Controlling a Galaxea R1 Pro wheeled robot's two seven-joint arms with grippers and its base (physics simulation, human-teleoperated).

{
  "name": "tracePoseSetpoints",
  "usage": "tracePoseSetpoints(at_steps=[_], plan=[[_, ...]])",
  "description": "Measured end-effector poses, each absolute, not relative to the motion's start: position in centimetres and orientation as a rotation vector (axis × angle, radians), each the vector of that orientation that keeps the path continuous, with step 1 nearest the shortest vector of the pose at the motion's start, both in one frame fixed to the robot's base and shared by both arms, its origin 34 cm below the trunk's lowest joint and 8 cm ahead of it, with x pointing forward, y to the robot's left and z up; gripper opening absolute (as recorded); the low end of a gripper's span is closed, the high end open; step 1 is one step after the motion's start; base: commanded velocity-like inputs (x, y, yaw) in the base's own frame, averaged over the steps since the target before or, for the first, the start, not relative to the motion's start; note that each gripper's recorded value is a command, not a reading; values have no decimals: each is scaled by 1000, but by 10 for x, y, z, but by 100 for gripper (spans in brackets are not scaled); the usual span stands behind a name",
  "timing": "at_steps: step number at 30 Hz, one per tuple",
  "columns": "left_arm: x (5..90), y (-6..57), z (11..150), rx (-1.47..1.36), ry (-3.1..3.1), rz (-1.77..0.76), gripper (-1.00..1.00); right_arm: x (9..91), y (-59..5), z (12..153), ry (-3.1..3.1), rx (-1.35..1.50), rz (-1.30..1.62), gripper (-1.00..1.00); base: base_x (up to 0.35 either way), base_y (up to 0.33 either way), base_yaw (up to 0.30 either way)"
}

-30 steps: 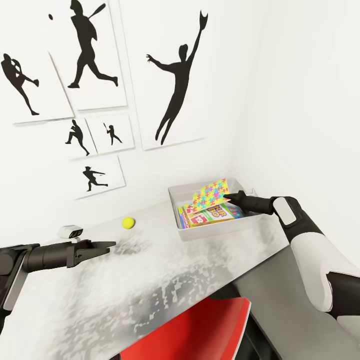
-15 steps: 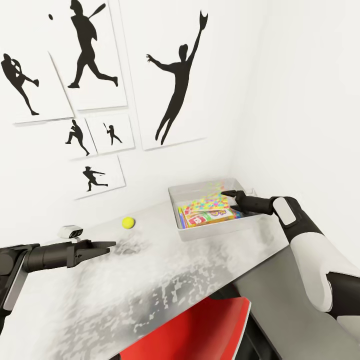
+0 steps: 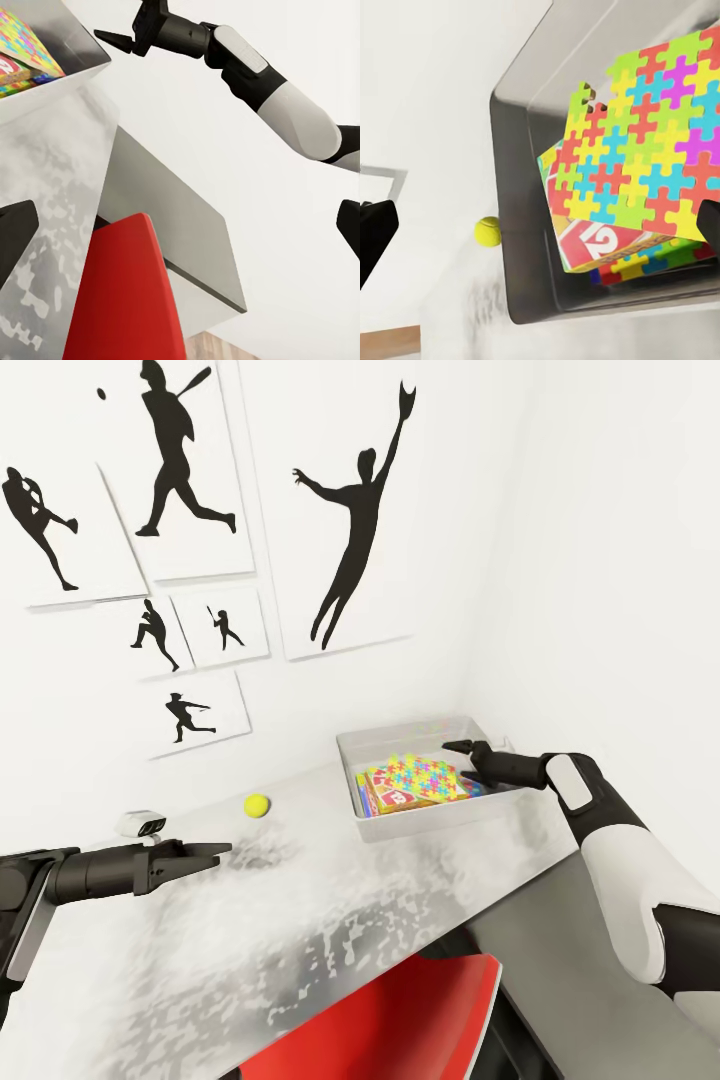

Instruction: Put all the toys in the child's room - the three board games (two on the bed and one on the table), the two jigsaw puzzles on the table, and the tennis ball on the table - inside the toy box on the table in the child's room.

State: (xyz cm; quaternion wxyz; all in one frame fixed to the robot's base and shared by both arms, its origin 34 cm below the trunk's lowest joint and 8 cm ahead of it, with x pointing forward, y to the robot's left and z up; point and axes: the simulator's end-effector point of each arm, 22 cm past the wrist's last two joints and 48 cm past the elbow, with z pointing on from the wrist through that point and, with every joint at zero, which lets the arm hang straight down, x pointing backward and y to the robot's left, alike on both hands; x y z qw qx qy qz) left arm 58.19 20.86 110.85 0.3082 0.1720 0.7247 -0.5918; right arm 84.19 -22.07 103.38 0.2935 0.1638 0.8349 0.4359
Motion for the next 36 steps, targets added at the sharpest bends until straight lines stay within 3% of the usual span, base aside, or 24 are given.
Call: tracePoseSetpoints(at_steps=[13, 31, 36], plan=[[582, 209, 1112, 458, 1906, -1562, 100, 854, -217, 1077, 2145, 346, 1143, 100, -29, 3, 111], [580, 209, 1117, 468, 1899, -1554, 100, 854, -217, 1087, 2136, 327, 1128, 100, -242, 78, 256], [580, 209, 1118, 469, 1896, -1555, 100, 854, -214, 1088, 2136, 324, 1129, 100, -118, 106, 75]])
